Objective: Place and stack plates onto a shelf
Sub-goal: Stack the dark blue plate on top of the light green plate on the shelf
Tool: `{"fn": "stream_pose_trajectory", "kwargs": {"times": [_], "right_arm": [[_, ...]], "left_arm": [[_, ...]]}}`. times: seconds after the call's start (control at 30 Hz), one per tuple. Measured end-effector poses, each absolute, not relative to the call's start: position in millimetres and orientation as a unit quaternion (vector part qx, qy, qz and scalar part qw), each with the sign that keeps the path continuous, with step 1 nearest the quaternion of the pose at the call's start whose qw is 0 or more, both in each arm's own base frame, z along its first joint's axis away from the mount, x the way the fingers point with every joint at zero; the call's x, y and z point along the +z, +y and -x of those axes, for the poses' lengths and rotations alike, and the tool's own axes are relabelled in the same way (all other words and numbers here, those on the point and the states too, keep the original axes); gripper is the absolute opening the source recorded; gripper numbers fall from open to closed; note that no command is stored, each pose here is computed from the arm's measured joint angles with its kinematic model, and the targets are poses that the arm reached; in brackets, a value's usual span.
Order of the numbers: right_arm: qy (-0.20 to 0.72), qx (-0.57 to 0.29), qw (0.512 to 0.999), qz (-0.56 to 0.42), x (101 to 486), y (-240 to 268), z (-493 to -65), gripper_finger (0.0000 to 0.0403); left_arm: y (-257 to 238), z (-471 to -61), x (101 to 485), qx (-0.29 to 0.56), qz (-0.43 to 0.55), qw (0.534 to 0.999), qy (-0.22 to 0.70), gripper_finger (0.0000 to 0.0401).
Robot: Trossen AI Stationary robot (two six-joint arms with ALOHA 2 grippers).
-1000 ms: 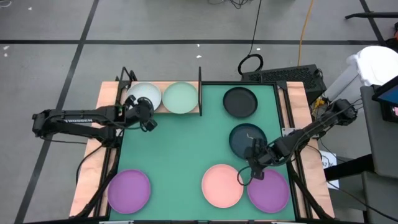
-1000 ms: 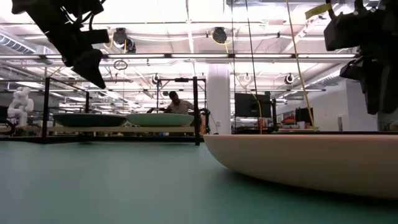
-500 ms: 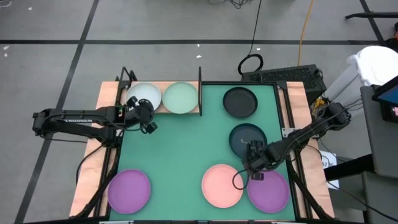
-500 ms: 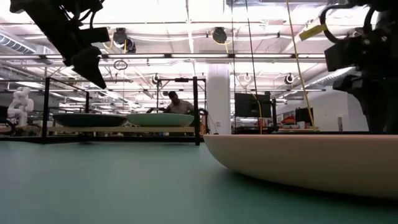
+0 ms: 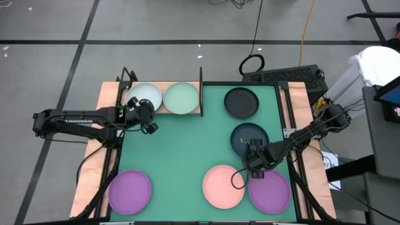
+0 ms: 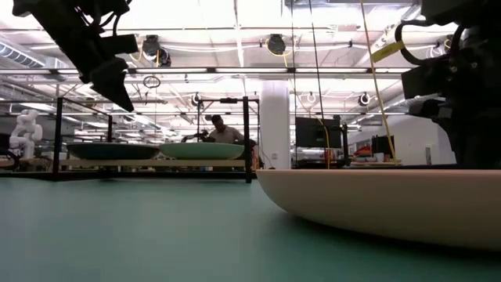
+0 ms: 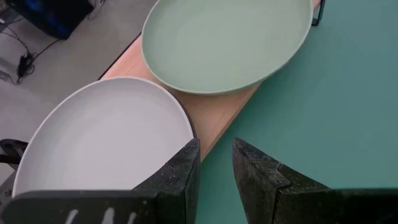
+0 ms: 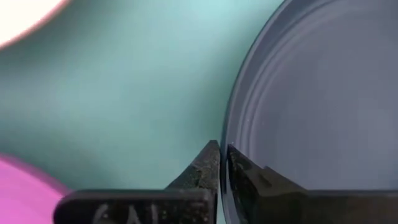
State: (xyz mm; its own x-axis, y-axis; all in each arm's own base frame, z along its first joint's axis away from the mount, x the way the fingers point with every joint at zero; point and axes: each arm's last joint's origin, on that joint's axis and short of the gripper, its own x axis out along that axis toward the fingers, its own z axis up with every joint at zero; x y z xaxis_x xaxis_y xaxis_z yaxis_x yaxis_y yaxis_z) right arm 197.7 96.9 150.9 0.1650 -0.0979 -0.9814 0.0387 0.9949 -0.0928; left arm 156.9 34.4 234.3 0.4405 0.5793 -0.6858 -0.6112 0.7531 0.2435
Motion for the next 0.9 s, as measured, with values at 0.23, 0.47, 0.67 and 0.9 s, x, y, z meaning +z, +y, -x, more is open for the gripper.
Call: {"fn": "stream_pose_trajectory", "kwargs": {"times": [0.23, 0.47, 0.67, 0.9], "right_arm": [[0.631, -0.038, 0.774, 0.019, 159, 96, -197, 0.0002], [0.582, -0.024, 0.812, 0.028, 187, 105, -218, 0.0001], [0.545, -0.022, 0.836, 0.065, 215, 108, -234, 0.0001], [0.51, -0.018, 0.846, 0.154, 235, 107, -261, 0.0]], "left_arm": [[34, -157, 234, 0.35, 0.02, 0.848, 0.398, 0.0099], [34, -156, 234, 0.35, 0.019, 0.846, 0.403, 0.0099], [34, -155, 233, 0.345, 0.019, 0.844, 0.41, 0.0099], [32, -150, 232, 0.321, 0.03, 0.843, 0.429, 0.0099]]}}
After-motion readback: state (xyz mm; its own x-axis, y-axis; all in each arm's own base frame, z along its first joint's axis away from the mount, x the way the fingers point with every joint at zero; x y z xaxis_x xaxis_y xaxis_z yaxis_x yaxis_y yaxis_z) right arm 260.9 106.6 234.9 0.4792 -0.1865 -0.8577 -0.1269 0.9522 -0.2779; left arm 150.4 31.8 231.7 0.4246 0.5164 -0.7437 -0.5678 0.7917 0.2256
